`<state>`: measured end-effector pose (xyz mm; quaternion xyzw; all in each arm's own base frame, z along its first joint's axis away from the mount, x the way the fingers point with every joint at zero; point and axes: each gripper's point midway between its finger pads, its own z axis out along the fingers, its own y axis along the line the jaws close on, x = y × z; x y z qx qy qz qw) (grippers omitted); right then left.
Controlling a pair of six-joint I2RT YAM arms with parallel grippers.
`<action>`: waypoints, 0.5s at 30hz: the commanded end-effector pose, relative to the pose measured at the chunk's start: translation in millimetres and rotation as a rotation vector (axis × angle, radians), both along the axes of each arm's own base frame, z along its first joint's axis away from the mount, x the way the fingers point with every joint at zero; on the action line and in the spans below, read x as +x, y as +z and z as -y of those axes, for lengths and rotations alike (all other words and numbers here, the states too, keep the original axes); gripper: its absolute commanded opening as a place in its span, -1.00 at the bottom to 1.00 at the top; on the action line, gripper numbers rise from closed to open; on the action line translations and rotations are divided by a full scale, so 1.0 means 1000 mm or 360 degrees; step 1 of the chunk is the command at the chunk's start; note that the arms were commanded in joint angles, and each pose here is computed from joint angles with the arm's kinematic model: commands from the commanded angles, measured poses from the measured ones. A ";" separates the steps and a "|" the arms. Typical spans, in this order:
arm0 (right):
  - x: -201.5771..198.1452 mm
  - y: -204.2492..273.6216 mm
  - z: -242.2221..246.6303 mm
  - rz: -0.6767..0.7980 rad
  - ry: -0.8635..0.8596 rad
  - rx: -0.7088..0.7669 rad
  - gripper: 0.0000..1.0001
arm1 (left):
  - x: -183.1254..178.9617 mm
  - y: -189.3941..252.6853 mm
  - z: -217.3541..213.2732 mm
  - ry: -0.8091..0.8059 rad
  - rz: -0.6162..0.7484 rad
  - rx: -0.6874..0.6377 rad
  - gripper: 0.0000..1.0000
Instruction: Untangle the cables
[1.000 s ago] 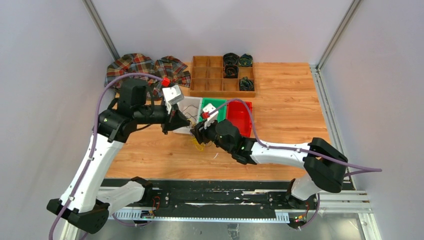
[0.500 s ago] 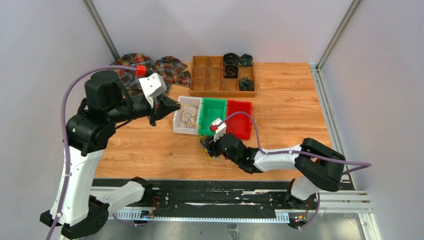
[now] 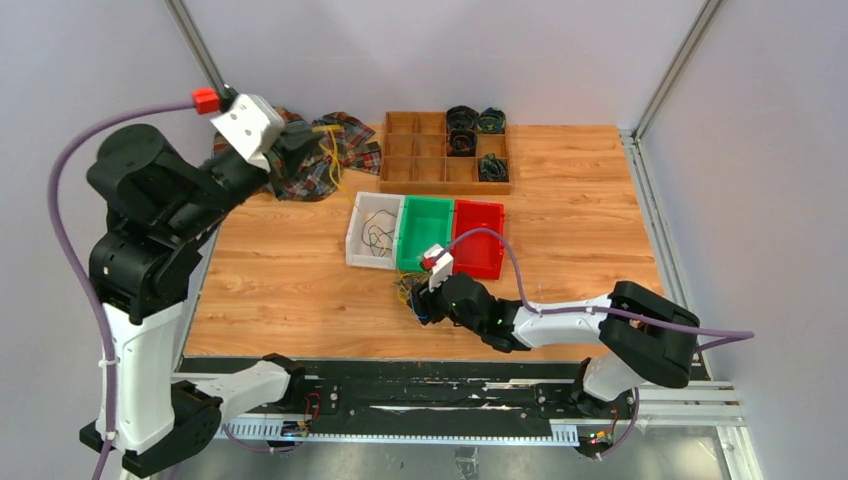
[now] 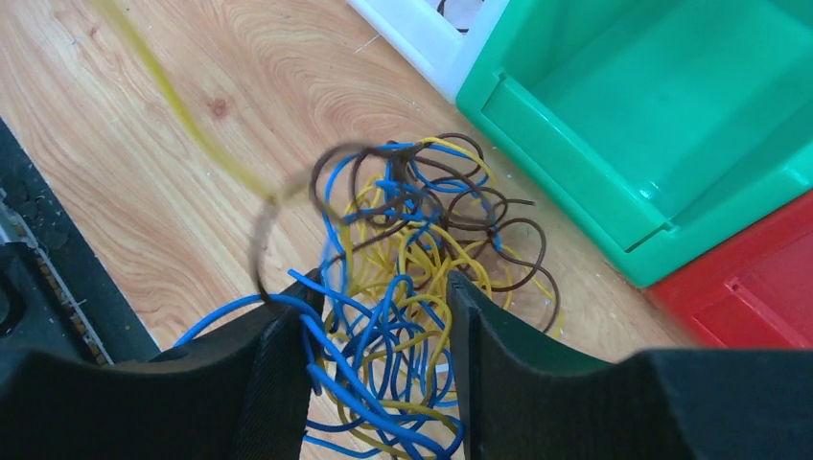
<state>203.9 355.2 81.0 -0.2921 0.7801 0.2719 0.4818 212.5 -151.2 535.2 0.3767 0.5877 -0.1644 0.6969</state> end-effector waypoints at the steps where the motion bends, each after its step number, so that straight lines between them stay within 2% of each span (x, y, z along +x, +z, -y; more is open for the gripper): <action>1: -0.016 -0.003 0.005 -0.0063 0.0062 -0.0039 0.01 | 0.008 0.095 -0.031 0.0295 0.0442 -0.0254 -0.99; 4: -0.022 -0.002 0.007 -0.0084 0.0101 -0.0051 0.03 | 0.010 0.107 -0.030 0.0291 0.0454 -0.0284 -0.99; 9: -0.025 -0.001 0.009 -0.0084 0.0115 -0.0048 0.03 | 0.016 0.095 -0.023 0.0256 0.0391 -0.0320 -0.99; 11: -0.028 0.005 0.007 -0.0088 0.0149 -0.0040 0.03 | 0.017 0.098 -0.029 0.0306 0.0424 -0.0364 -0.99; 15: -0.029 0.022 0.007 -0.0053 0.0165 -0.0035 0.06 | 0.014 0.134 -0.055 0.0496 0.0599 -0.0514 -0.99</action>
